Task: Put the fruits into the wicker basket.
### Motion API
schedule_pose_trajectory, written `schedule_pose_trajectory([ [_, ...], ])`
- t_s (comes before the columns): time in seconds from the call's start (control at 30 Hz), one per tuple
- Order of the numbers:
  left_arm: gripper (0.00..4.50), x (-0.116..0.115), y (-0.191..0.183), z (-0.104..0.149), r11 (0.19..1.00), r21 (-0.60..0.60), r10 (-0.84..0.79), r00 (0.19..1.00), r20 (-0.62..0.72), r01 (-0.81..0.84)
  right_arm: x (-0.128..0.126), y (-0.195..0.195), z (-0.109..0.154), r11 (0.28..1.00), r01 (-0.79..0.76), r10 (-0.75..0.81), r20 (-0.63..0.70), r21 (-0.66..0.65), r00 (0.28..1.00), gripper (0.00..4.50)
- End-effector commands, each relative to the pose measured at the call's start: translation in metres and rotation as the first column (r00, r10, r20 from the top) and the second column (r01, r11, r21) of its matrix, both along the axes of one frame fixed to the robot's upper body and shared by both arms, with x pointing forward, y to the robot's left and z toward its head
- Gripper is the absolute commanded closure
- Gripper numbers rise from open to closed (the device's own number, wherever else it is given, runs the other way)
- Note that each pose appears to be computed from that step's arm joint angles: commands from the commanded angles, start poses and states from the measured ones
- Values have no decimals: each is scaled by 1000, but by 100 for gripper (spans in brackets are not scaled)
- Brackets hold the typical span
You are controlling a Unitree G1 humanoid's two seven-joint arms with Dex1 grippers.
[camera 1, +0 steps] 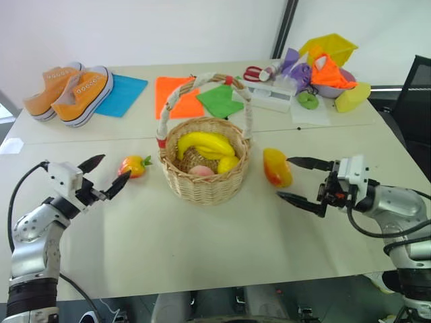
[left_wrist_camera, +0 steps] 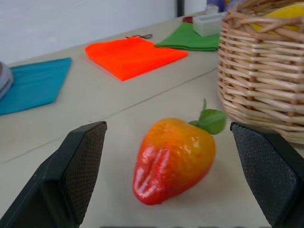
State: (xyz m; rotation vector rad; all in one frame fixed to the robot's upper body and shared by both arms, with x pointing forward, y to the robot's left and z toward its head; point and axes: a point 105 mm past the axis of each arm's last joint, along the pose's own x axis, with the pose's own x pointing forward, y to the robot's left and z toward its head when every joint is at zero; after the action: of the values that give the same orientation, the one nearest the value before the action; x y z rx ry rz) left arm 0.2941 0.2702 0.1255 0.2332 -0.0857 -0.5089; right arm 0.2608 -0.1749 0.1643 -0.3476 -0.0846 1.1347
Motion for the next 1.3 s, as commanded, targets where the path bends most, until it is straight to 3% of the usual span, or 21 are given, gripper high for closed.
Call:
schedule_pose_trajectory([
  [0.03,0,7,-4,12,996,80,-44,999,18,42,-7,11,34,992,-80,89,103,-94,991,4],
  [0.1,0,14,-5,12,993,111,-49,999,7,48,-6,15,44,984,-90,108,113,-155,988,4],
  [0.37,0,32,-12,-4,993,105,-54,997,-61,61,-2,33,71,976,-98,123,118,-196,985,4],
  [0.47,0,34,-10,-12,993,103,-47,996,-81,55,-2,43,83,982,-113,133,132,-150,982,4],
  [0.73,0,38,-16,-27,993,93,-57,990,-127,69,1,47,78,985,-116,131,120,-125,984,4],
  [0.87,127,39,-14,-25,995,89,-43,992,-117,53,2,49,78,986,-120,133,121,-113,984,0],
  [0.93,192,39,-12,-22,994,99,-26,995,-94,35,2,49,77,986,-118,132,120,-115,984,0],
  [1.03,192,38,-2,-15,998,69,15,997,-77,-10,4,46,76,988,-106,119,124,-113,985,0],
  [1.13,192,33,6,5,997,-69,38,999,-30,-40,4,45,73,989,-100,113,122,-108,986,0],
  [1.3,192,38,-15,68,945,-328,7,997,73,17,4,46,72,993,-104,111,114,-61,987,0],
])
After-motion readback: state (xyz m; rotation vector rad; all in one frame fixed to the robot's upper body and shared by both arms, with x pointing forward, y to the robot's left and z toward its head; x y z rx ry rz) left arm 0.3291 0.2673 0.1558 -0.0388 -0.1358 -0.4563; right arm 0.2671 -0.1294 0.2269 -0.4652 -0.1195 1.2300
